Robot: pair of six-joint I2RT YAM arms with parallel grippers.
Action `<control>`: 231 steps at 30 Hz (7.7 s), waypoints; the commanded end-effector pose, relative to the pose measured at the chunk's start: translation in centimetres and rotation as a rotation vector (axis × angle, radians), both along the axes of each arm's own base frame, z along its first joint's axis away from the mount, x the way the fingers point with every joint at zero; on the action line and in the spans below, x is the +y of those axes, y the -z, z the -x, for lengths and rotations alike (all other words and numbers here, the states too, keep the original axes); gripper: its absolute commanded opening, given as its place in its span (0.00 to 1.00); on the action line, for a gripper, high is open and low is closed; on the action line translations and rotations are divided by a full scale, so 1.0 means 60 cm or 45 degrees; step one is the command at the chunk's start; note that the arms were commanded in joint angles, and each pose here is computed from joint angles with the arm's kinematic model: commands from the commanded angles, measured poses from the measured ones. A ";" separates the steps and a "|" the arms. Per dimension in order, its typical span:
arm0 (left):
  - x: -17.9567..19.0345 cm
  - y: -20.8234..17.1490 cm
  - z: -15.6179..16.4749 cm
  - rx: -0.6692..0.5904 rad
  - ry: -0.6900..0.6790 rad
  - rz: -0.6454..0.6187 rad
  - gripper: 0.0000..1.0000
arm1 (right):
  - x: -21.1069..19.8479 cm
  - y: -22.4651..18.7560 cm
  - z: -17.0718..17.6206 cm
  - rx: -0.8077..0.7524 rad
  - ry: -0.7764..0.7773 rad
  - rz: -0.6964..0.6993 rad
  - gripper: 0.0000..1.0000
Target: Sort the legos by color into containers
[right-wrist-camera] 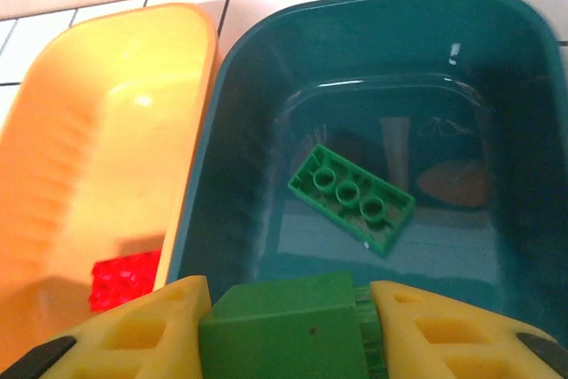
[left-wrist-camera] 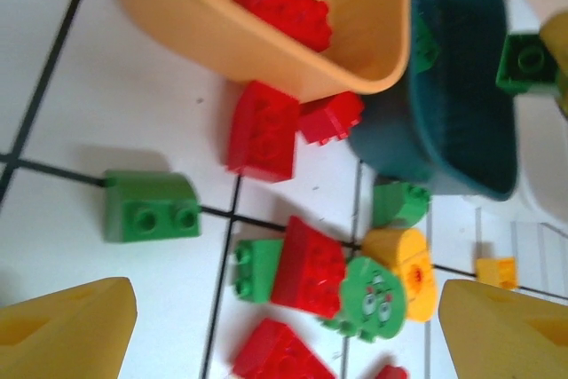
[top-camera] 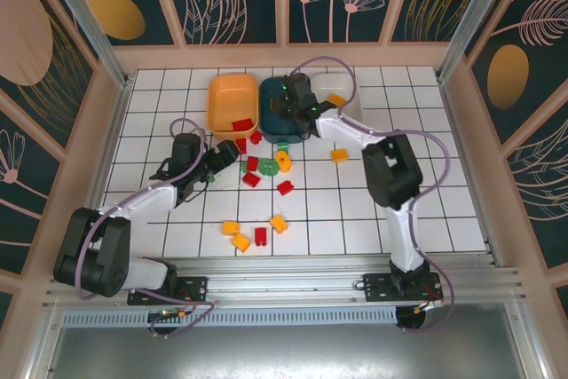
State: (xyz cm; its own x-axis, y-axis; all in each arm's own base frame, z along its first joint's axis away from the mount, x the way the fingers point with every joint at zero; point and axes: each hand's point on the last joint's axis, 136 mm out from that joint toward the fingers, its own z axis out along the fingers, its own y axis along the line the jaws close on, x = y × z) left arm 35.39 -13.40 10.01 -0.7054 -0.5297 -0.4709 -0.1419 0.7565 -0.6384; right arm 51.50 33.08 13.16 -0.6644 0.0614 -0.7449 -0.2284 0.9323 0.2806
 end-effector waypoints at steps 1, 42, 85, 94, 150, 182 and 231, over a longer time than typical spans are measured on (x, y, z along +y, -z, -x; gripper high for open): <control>0.035 0.011 0.017 0.027 -0.057 -0.159 0.89 | 0.007 0.031 -0.019 0.059 -0.045 0.093 0.37; 0.078 0.156 0.049 0.631 -0.721 0.076 0.61 | -0.207 -0.061 0.237 -0.090 0.116 0.015 0.70; -0.263 -0.086 -0.208 -0.007 0.299 -0.086 0.03 | -0.365 -0.063 0.273 -0.066 0.331 -0.065 0.67; -0.314 -0.039 -0.260 0.030 0.375 -0.087 0.08 | -0.375 -0.057 0.286 -0.064 0.339 -0.067 0.67; -0.125 0.101 0.037 0.142 0.587 -0.698 0.79 | -0.342 -0.059 0.315 -0.089 0.204 -0.169 0.70; -0.150 0.031 0.052 0.135 0.512 -0.585 0.41 | -0.338 -0.088 0.324 -0.152 0.185 -0.220 0.70; -0.015 0.046 -0.349 0.183 0.059 -0.551 0.69 | -0.394 -0.045 0.280 -0.015 0.347 -0.052 0.72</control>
